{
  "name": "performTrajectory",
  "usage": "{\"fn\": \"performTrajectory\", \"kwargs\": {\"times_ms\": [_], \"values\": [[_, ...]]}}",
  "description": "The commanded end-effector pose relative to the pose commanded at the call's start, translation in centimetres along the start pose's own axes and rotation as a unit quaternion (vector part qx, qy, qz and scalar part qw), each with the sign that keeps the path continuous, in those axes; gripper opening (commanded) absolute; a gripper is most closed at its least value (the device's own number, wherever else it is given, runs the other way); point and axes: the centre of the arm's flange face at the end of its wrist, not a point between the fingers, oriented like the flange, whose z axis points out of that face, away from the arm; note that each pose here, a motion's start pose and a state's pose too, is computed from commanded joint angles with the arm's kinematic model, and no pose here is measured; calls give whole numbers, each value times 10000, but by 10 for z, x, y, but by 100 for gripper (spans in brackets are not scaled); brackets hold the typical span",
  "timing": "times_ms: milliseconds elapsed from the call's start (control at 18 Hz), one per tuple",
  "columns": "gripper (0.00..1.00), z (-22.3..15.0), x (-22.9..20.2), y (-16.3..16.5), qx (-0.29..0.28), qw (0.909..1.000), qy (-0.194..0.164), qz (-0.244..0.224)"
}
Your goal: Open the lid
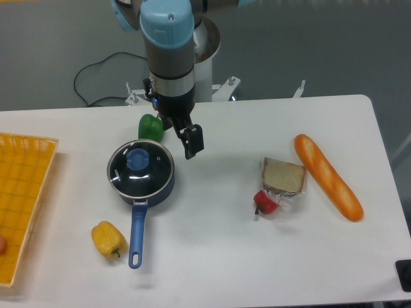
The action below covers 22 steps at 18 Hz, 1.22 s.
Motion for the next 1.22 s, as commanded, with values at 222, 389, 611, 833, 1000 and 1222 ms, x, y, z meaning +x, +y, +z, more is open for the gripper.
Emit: {"fn": "performTrajectory", "kwargs": {"times_ms": [222,389,611,833,1000,1222], "values": [[100,1,1,0,-11,10000,13,-1],[100,2,2,-2,-7,10000,31,5],[100,21,11,1,-19,9998,220,-6],[100,28,21,5,-97,9990,364,-229],[100,34,24,6,-161,9949,498,-866],[100,40,25,-1,-155,9870,536,-1508]]}}
